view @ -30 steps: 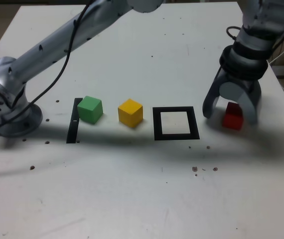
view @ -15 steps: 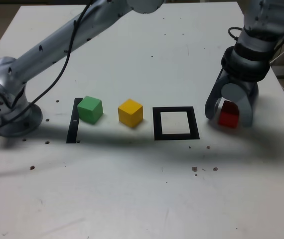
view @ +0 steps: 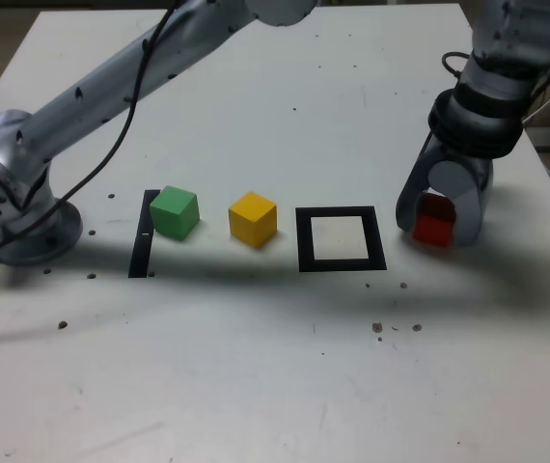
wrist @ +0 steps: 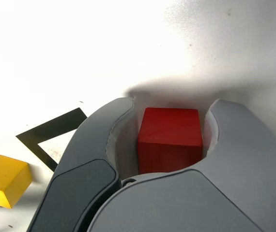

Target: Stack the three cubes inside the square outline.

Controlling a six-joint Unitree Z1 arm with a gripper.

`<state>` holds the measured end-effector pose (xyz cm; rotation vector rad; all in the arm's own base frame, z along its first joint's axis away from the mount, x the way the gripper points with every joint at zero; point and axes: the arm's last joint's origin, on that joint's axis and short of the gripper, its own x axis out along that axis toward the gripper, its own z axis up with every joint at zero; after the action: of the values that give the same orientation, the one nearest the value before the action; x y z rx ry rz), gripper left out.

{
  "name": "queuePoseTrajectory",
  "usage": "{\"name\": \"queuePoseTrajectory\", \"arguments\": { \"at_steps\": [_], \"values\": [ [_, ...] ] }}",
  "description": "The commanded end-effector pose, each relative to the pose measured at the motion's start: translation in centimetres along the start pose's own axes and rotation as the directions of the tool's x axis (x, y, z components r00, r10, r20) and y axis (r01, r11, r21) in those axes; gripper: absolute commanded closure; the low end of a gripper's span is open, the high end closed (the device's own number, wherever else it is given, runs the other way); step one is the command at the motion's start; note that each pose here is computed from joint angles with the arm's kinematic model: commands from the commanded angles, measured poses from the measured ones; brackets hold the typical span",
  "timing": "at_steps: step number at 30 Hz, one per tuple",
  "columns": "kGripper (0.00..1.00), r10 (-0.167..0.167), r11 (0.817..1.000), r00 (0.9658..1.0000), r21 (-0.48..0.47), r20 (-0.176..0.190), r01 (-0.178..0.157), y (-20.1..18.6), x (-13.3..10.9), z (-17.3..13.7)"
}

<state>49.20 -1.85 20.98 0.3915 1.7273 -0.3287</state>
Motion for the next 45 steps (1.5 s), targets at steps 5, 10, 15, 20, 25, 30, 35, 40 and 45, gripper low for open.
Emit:
{"name": "queuePoseTrajectory", "arguments": {
  "at_steps": [5,10,15,20,25,30,35,40,45],
  "values": [
    [0.65,0.011,1.0,0.9999,0.007,-0.006,-0.011,-0.5,-1.0,-0.6],
    [0.65,0.024,1.0,0.9996,0.011,-0.016,-0.024,-1.0,-2.0,-1.7],
    [0.65,0.03,1.0,0.9987,0.009,-0.042,-0.03,-1.6,-2.8,-3.3],
    [0.65,0.034,0.999,0.9979,-0.016,-0.055,-0.035,-2.2,-3.5,-5.2],
    [0.65,0.027,0.998,0.9981,-0.055,-0.056,-0.03,-3.0,-4.0,-7.2],
    [0.65,0.005,0.995,0.9993,-0.097,-0.038,-0.009,-3.8,-3.9,-8.8],
    [0.65,-0.024,0.989,0.9997,-0.144,0.002,0.024,-4.5,-3.7,-9.9],
    [0.65,-0.05,0.982,0.9982,-0.183,0.034,0.055,-4.9,-3.7,-10.3],
    [0.65,-0.082,0.971,0.9954,-0.222,0.049,0.091,-5.0,-3.2,-10.3]
  ]
}}
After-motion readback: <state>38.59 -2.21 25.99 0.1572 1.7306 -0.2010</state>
